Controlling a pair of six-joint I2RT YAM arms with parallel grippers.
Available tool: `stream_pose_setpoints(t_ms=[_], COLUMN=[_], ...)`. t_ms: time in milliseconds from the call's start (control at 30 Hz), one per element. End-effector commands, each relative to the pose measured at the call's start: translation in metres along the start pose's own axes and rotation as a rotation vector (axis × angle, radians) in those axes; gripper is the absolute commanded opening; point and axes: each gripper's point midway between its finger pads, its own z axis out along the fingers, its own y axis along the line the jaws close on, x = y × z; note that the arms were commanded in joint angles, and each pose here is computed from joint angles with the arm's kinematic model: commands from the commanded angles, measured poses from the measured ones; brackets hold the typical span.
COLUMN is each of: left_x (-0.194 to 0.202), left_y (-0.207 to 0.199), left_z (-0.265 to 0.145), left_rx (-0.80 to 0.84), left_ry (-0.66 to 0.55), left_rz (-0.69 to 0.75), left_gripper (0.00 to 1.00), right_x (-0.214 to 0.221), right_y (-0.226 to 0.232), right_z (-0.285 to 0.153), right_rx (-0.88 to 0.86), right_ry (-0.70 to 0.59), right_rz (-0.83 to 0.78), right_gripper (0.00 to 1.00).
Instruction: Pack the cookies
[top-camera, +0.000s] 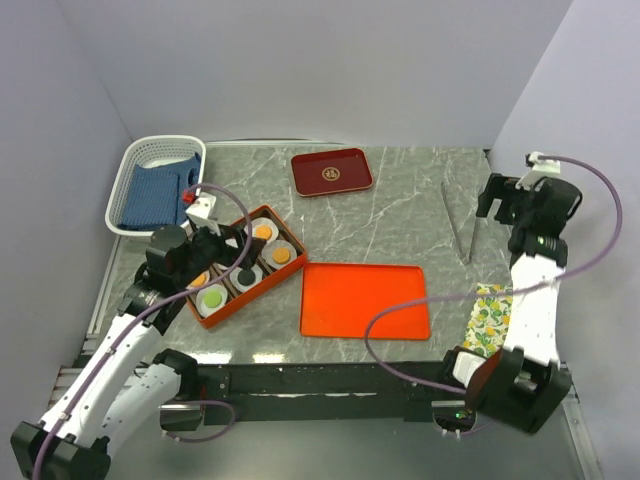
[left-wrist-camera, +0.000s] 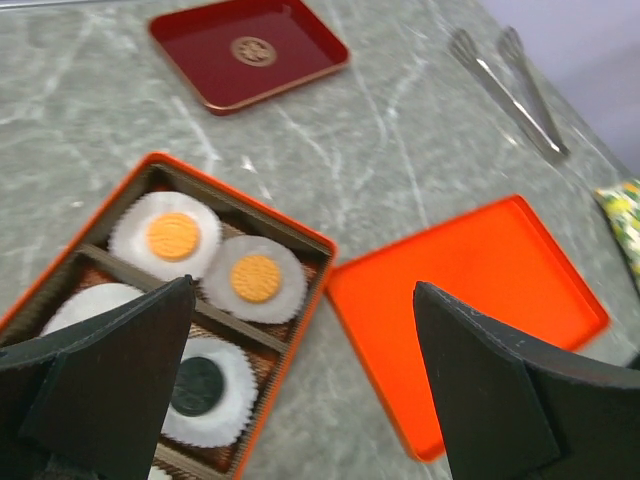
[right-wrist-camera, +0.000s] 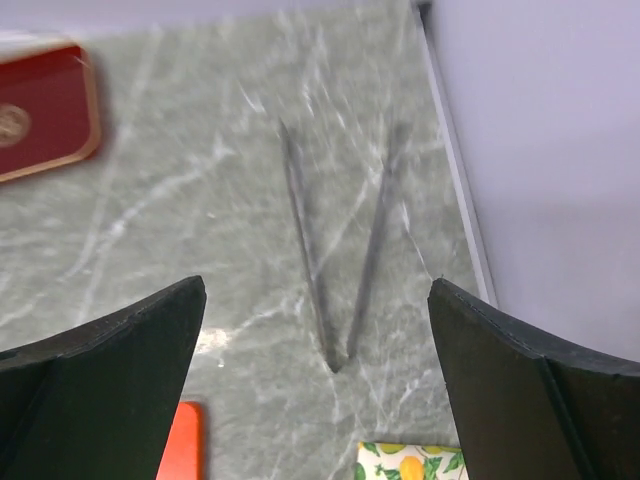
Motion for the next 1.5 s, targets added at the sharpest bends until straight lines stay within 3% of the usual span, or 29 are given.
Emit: stream_pose_setpoints(t_ms=[0, 167, 300, 533, 633, 800, 967, 1200, 1467], left_x=[-0.008, 0.022, 0.081, 0.172, 0.199, 0.232, 0.252, 0.245, 0.278], left_y=[-0.033, -0.065, -0.114, -0.176, -0.191, -0.211, -0.217, -0.230, -0.220], left_z=[-0.006, -0.003, 0.003, 0.013, 0.028, 0.055, 0.065, 0.052, 0.040], left_rx=[0.073, 0.137, 0.237, 0.512, 0.602, 0.679, 0.690, 0.722, 0.686], left_ry=[0.024, 0.150, 0.331, 0.457, 0.527, 0.631, 0.676, 0.648, 0.723], left_rz=[0.000, 0.042, 0.178, 0.596, 0.683, 0.739, 0.738, 0.689, 0.710], left_gripper=[0.97, 0.96, 0.96, 0.97, 0.95, 0.81, 0.72, 0.71, 0.63], right_x=[-0.009, 0.003, 0.020, 0.025, 0.026, 0.028, 0.027, 0.028, 0.031], right_y=[0.021, 0.074, 0.105, 0.116, 0.114, 0.113, 0.112, 0.111, 0.110], right_z=[-0.028, -0.057, -0.069, -0.073, -0.071, -0.068, -0.067, -0.065, -0.063], right_rx=[-0.078, -0.373, -0.569, -0.646, -0.643, -0.639, -0.632, -0.630, -0.632], right_ry=[-0.114, -0.144, -0.119, -0.130, -0.113, -0.096, -0.089, -0.080, -0.063], right_rz=[0.018, -0.078, -0.087, -0.078, -0.075, -0.063, -0.060, -0.051, -0.042], right_gripper=[1.00, 1.00, 1.00, 1.00, 1.00, 1.00, 1.00, 1.00, 1.00])
